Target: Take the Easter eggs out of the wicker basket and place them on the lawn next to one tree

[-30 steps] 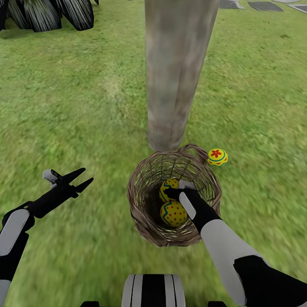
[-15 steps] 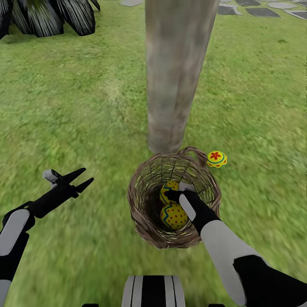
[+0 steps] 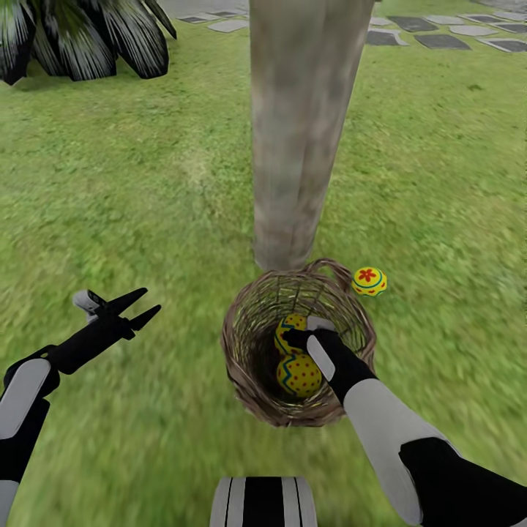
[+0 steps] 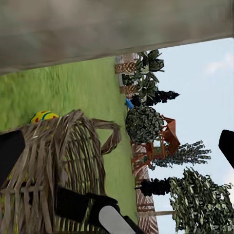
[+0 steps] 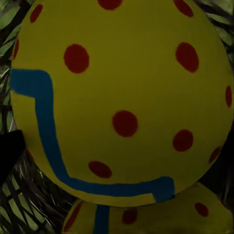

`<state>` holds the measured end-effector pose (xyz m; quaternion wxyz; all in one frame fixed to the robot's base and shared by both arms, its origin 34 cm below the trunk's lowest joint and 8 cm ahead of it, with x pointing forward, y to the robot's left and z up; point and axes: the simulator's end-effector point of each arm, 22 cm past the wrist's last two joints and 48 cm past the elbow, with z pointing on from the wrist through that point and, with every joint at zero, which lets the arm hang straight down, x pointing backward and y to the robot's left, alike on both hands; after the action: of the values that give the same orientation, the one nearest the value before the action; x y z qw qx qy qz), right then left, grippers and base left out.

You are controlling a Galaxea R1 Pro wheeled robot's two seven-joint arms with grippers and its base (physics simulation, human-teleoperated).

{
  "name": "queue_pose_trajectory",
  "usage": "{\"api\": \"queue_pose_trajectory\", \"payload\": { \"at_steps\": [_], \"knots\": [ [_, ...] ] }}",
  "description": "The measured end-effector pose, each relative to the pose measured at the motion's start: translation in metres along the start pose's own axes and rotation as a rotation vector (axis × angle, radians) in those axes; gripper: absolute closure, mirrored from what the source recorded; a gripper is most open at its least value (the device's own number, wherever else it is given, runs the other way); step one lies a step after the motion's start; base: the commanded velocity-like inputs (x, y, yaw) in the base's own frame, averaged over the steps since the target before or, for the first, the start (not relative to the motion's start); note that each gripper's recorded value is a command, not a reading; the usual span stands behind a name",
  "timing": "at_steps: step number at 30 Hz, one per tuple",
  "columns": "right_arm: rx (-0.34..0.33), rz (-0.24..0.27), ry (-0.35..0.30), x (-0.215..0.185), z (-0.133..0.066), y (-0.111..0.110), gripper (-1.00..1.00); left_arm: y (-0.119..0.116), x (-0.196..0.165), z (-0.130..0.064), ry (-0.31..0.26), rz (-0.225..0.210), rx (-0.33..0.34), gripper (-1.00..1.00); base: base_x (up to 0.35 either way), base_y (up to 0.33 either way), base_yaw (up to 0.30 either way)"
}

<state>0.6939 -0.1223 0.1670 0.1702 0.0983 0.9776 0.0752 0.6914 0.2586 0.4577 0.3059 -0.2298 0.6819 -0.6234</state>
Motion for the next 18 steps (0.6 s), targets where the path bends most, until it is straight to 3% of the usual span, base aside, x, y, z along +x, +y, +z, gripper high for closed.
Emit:
{"api": "queue_pose_trajectory", "payload": {
  "at_steps": [14, 18],
  "knots": [
    [-0.014, -0.003, -0.052, -0.027, -0.028, 0.01, 1.0, -0.036, -0.005, -0.001, -0.004, 0.039, 0.039, -1.0, -0.071, 0.0, 0.0],
    [-0.016, -0.006, -0.068, -0.035, -0.036, 0.012, 1.0, -0.046, -0.006, -0.001, -0.006, 0.05, 0.051, -1.0, -0.224, 0.0, 0.0]
  ]
}}
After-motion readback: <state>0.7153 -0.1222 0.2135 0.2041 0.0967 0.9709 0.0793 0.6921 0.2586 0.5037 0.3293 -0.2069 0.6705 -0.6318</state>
